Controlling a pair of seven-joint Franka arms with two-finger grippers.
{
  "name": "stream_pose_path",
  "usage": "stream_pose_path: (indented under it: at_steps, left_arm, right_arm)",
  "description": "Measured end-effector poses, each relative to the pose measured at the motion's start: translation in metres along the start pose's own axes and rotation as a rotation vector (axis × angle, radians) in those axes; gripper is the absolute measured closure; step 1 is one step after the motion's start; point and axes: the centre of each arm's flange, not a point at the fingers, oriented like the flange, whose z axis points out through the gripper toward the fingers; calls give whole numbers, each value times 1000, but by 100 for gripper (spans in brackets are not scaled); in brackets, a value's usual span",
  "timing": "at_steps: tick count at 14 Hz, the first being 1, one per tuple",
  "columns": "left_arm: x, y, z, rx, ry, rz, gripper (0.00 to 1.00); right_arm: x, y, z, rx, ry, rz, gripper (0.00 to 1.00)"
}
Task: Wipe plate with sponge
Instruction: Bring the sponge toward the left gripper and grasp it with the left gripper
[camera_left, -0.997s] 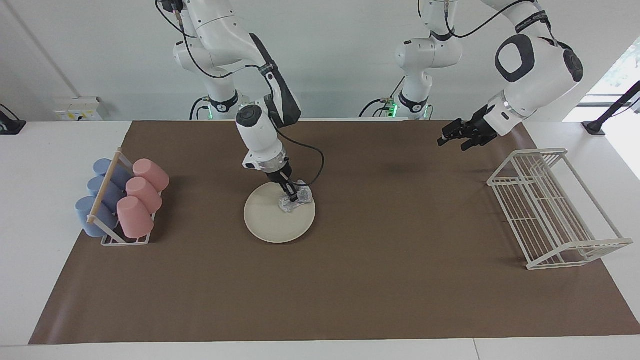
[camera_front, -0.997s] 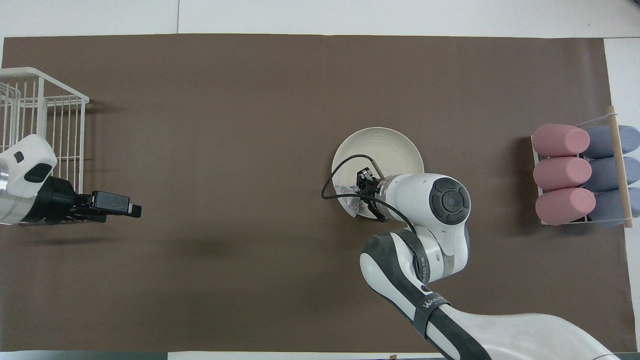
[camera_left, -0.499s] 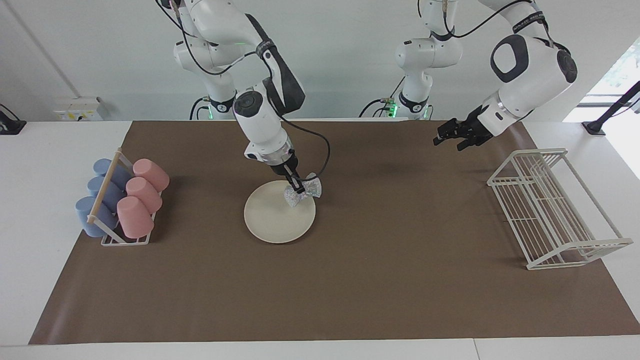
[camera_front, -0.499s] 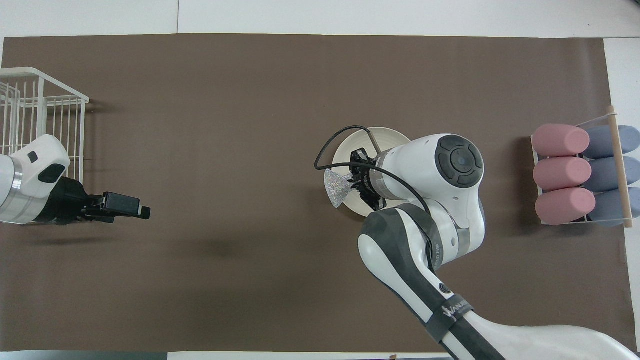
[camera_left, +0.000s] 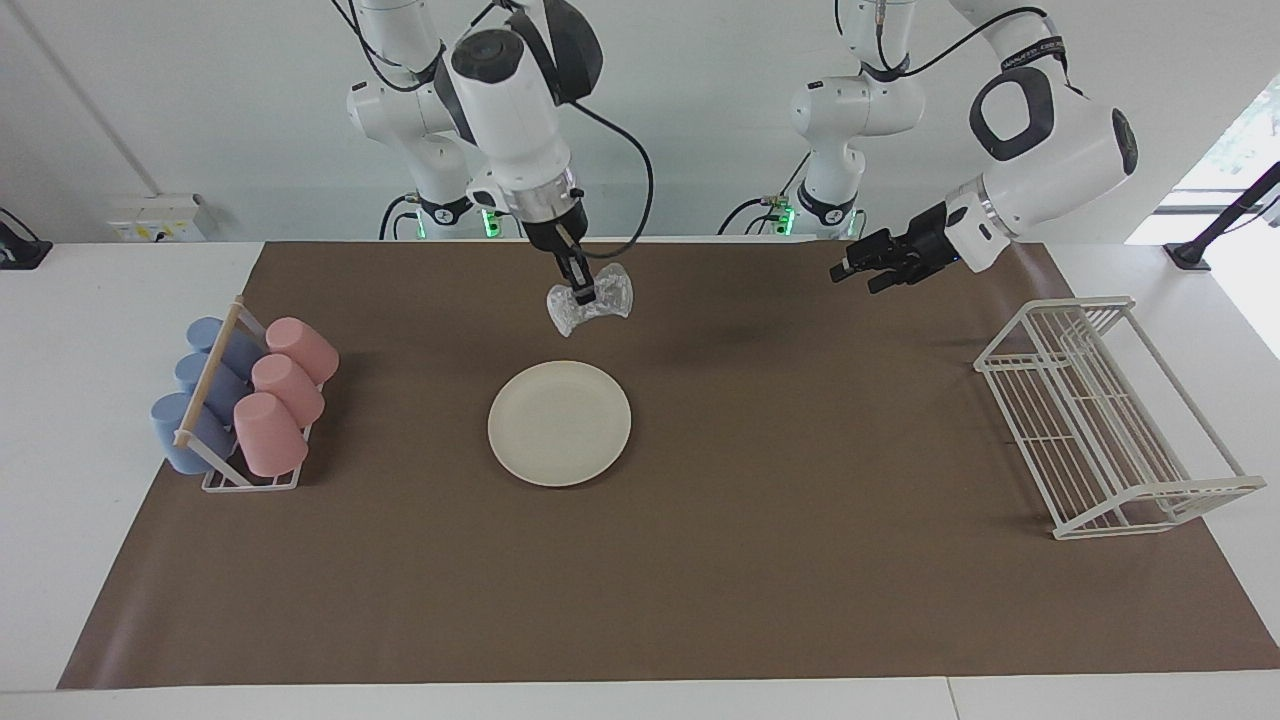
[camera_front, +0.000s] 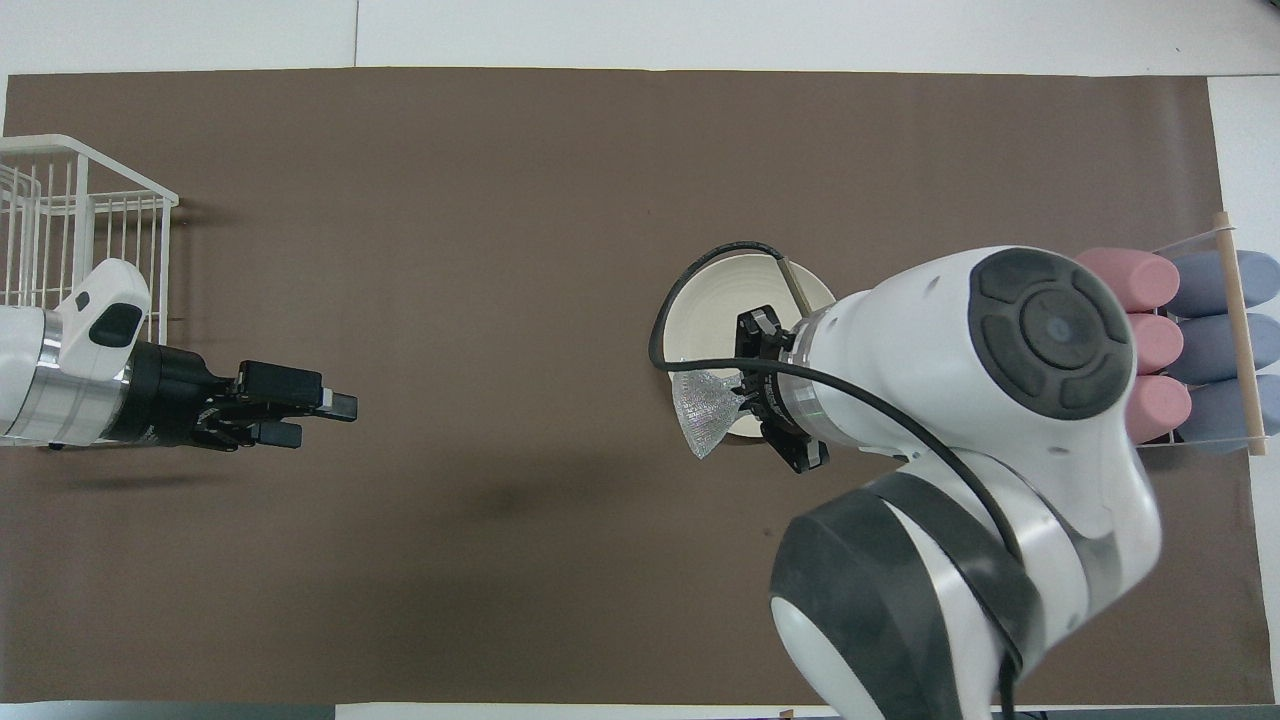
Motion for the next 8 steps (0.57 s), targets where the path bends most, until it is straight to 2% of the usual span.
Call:
stream_pose_path:
  at_steps: [2,4,8]
  left_arm:
    - [-2,6,5,-129,-9,-34,0]
    - [-3,9,12,-251,-23,-72,0]
    - [-7,11,29,-452,-62,-145,0]
  right_arm:
    - [-7,10,-38,-16,10,17,92]
    - [-19,12,-56,-11,13,68,92]
    - [-84,19,-37,-10,46,131,92]
